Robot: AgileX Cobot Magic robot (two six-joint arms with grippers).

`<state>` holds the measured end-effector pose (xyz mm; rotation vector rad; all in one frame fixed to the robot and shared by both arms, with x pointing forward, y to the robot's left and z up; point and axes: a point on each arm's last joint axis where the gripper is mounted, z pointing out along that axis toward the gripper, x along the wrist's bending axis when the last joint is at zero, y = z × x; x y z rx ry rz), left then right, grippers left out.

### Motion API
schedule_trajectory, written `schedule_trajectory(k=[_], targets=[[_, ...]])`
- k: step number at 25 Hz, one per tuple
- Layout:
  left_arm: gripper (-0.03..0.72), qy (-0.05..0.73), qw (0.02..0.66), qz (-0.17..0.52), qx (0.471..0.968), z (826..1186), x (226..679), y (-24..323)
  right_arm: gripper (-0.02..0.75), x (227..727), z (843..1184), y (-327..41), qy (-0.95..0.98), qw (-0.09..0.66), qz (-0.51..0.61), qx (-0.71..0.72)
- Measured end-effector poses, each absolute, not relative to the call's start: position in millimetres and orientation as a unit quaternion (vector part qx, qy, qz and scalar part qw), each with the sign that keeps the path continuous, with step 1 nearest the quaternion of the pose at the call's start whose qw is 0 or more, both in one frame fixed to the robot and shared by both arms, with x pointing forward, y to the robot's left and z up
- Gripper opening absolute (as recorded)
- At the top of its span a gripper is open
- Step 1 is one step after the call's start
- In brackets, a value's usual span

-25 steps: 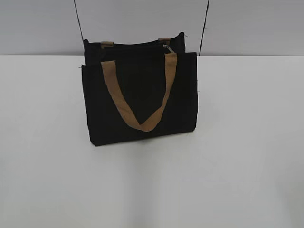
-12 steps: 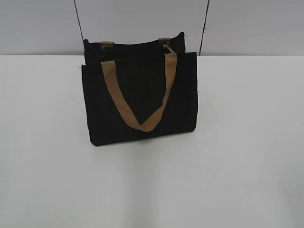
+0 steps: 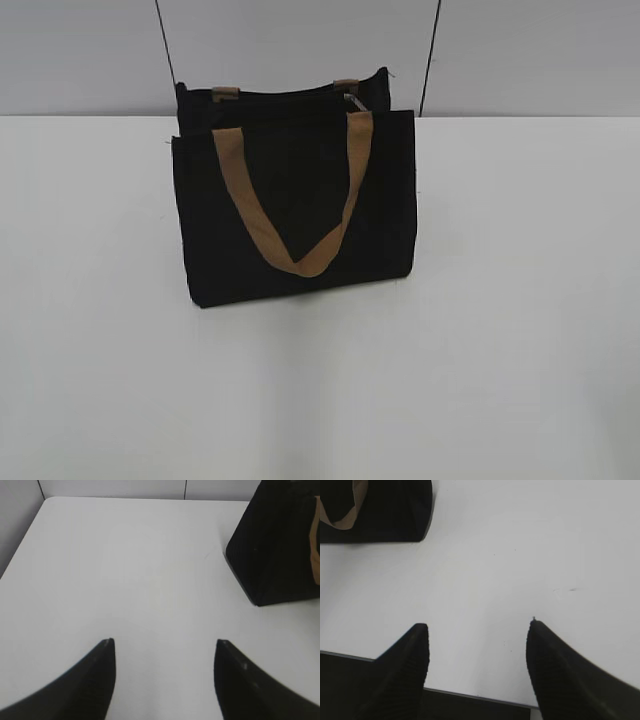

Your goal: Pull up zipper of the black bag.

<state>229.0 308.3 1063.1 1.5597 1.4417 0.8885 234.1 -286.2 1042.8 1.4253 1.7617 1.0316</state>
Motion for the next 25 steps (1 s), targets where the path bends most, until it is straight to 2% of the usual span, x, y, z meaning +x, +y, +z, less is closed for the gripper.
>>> schedule_trajectory(k=[13,25], targets=[[0.468,0.601,0.39,0.372,0.591,1063.1,228.2,307.3,0.465,234.1,1042.8,-286.2,0.67,0.32,0.393,0.542],[0.468,0.603,0.389,0.373,0.588,1063.1,228.2,307.3,0.465,234.1,1042.8,-286.2,0.67,0.32,0.393,0.542]])
